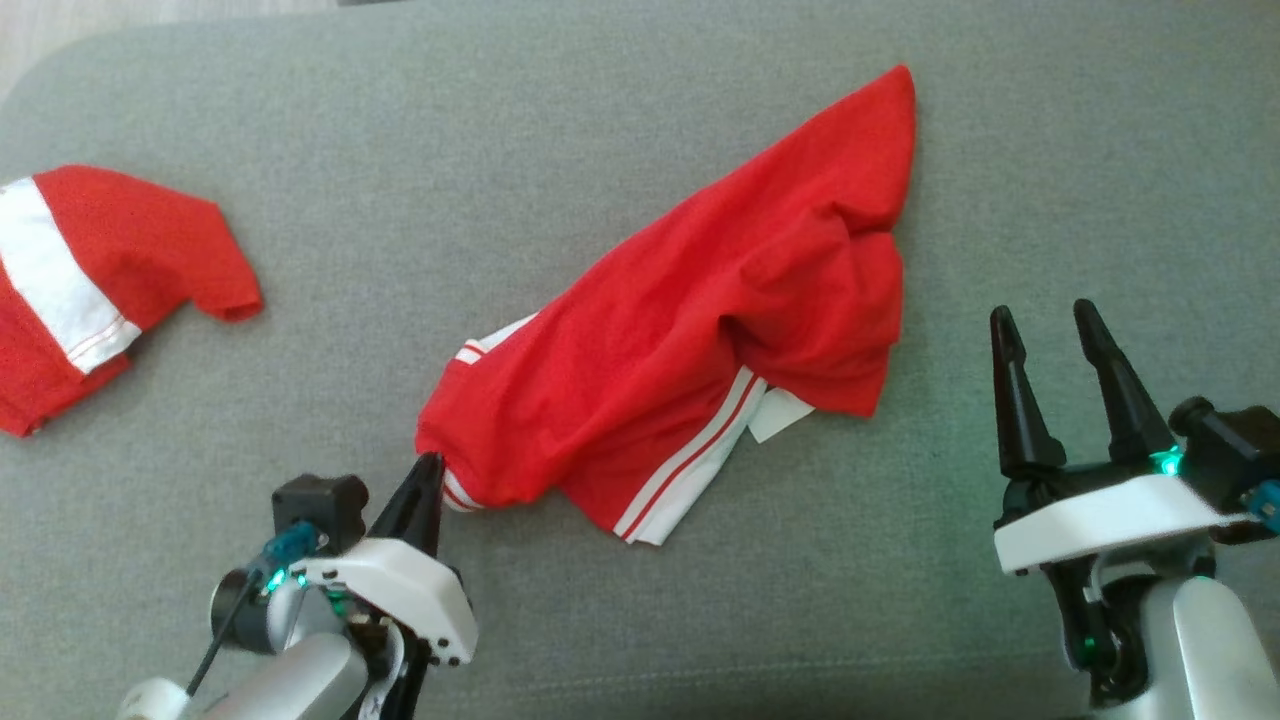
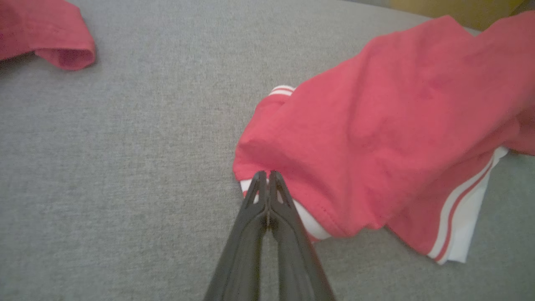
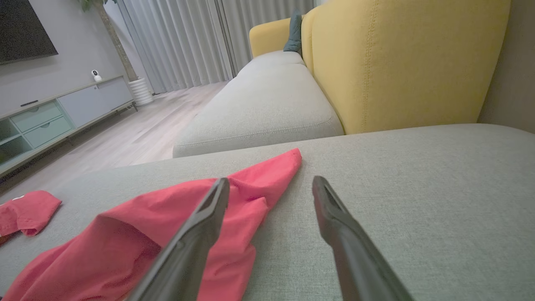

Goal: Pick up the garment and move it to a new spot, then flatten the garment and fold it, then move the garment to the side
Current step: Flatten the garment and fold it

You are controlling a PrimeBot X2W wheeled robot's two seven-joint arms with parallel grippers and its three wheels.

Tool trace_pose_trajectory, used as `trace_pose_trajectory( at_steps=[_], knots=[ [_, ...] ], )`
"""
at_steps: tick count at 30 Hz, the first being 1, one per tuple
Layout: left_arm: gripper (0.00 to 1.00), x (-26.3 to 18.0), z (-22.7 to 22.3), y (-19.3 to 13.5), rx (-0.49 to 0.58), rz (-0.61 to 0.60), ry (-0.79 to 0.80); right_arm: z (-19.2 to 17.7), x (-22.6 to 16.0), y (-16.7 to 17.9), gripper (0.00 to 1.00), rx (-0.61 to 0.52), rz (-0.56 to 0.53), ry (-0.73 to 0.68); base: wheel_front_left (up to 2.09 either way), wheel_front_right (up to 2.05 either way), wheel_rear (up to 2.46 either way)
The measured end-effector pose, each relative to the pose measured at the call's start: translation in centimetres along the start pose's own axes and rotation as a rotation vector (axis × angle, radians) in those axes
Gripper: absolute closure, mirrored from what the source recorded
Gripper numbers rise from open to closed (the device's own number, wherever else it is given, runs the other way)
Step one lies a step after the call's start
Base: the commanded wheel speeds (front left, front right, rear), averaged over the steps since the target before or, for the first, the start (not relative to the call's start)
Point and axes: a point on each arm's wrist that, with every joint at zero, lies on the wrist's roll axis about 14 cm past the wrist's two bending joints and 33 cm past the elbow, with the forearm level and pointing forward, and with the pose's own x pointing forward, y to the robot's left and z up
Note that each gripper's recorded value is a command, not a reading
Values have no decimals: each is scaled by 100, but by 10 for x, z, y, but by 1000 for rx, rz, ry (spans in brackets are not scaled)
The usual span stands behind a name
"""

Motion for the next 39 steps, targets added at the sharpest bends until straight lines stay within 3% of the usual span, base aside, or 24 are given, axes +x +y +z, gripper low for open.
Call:
trace_pose_trajectory(
  at_steps=[1, 2, 8, 14, 39],
  knots=[
    [7, 0, 9, -3, -17, 3, -38, 2, -3, 0, 0, 0, -1, -4, 0, 0, 0],
    [0, 0, 19, -5, -21, 7, -77, 4, -4, -1, 0, -1, -3, -11, 0, 0, 0],
    [0, -12, 81, 3, -16, 62, -312, 20, -10, -2, 0, -23, -9, -45, 0, 0, 0],
    [0, -33, 105, 24, 21, 124, -424, 21, -25, -5, 0, -53, -12, -30, 0, 0, 0],
    [0, -49, 101, 33, 75, 151, -454, 16, -35, -3, 0, -59, -4, -1, 0, 0, 0]
  ],
)
